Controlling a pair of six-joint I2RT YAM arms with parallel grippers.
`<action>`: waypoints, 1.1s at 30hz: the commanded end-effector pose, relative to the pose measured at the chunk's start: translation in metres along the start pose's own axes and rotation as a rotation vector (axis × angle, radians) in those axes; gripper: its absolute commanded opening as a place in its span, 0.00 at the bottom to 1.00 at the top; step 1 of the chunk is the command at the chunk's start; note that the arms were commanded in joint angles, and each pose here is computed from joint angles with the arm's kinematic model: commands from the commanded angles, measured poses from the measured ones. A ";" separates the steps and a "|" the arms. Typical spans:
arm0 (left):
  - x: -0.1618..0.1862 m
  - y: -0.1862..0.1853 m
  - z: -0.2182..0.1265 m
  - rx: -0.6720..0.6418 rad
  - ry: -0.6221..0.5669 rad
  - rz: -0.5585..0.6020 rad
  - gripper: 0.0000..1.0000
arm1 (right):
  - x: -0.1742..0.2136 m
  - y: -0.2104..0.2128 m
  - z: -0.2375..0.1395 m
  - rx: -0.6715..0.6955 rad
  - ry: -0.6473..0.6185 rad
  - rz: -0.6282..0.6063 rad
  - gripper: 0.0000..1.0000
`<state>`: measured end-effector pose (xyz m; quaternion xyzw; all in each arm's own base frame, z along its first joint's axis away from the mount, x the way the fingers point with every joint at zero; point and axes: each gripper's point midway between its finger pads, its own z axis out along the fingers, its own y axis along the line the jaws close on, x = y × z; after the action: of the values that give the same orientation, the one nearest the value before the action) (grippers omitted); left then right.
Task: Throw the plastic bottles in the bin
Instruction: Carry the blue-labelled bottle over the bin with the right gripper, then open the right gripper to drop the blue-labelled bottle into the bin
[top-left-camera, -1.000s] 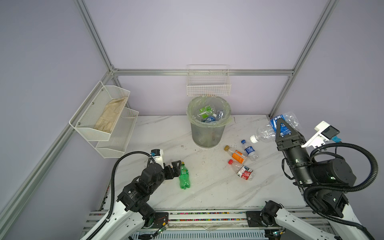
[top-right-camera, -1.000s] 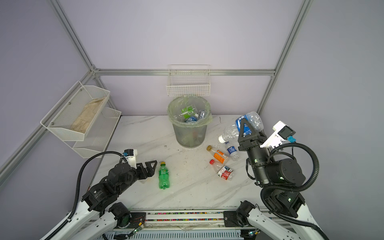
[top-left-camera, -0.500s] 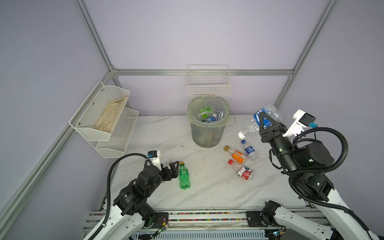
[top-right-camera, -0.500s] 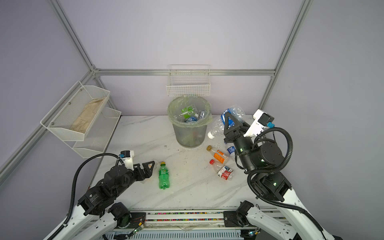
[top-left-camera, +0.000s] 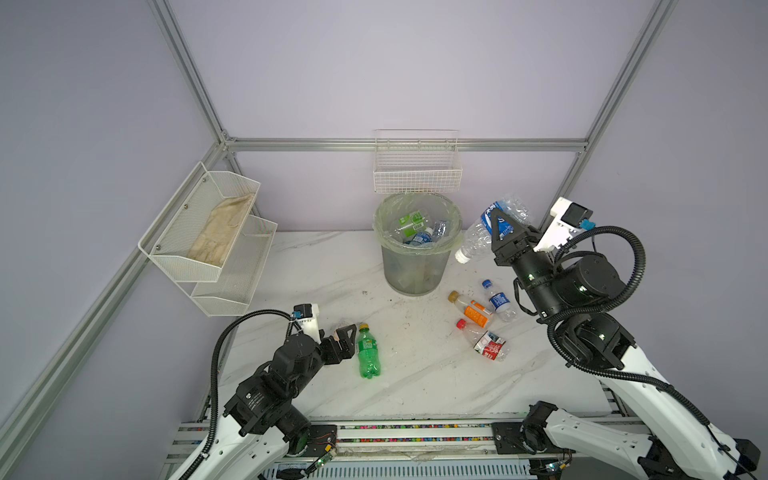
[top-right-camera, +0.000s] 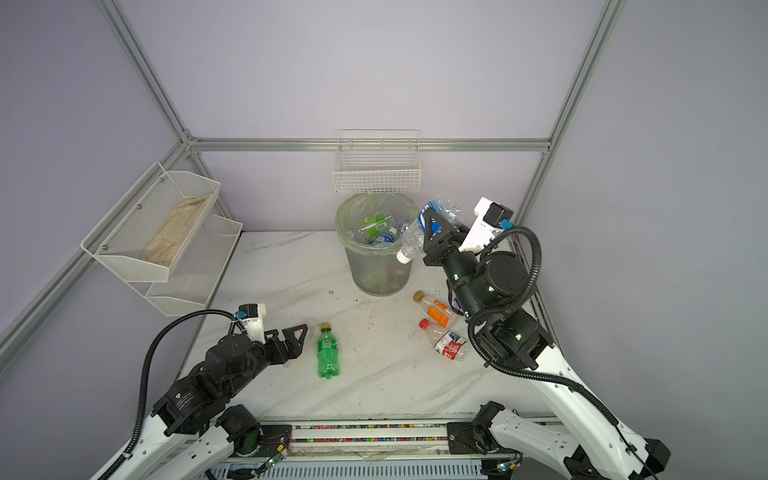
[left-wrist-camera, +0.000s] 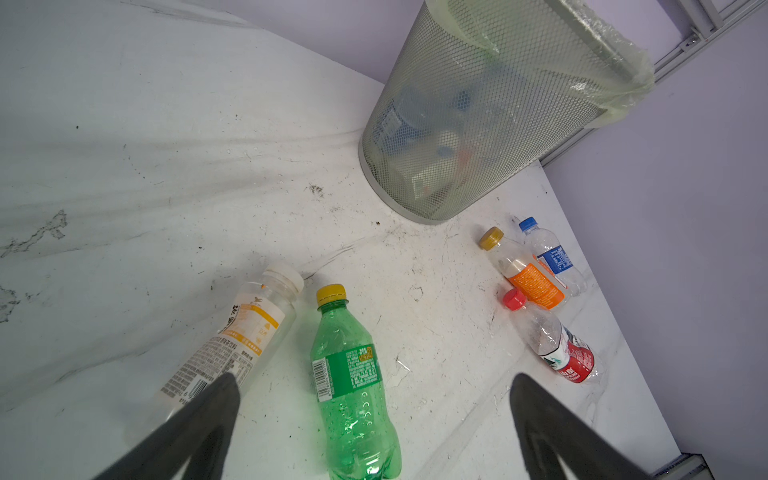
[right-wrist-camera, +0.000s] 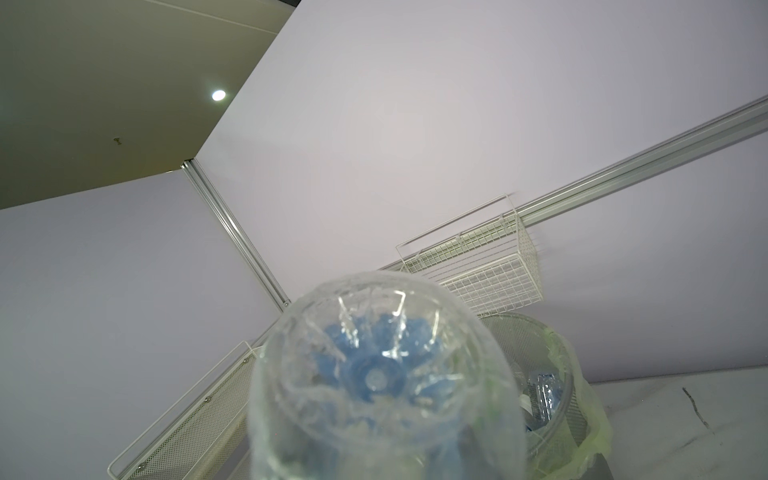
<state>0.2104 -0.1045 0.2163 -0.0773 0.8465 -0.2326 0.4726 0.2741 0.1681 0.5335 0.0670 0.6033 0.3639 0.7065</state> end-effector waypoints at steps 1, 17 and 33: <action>0.007 0.007 0.003 -0.014 0.005 0.023 1.00 | -0.016 0.014 0.007 -0.032 -0.038 -0.013 0.02; 0.001 0.009 -0.018 -0.006 -0.017 0.002 1.00 | 0.061 -0.022 0.144 0.251 0.153 -0.275 0.13; 0.000 0.014 -0.028 -0.001 -0.040 -0.023 1.00 | 0.077 -0.060 0.137 0.326 0.247 -0.296 0.97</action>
<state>0.1860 -0.0820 0.2171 -0.0869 0.8407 -0.2315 0.4818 0.4533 0.2313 0.4233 0.0341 0.7885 0.1085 0.6045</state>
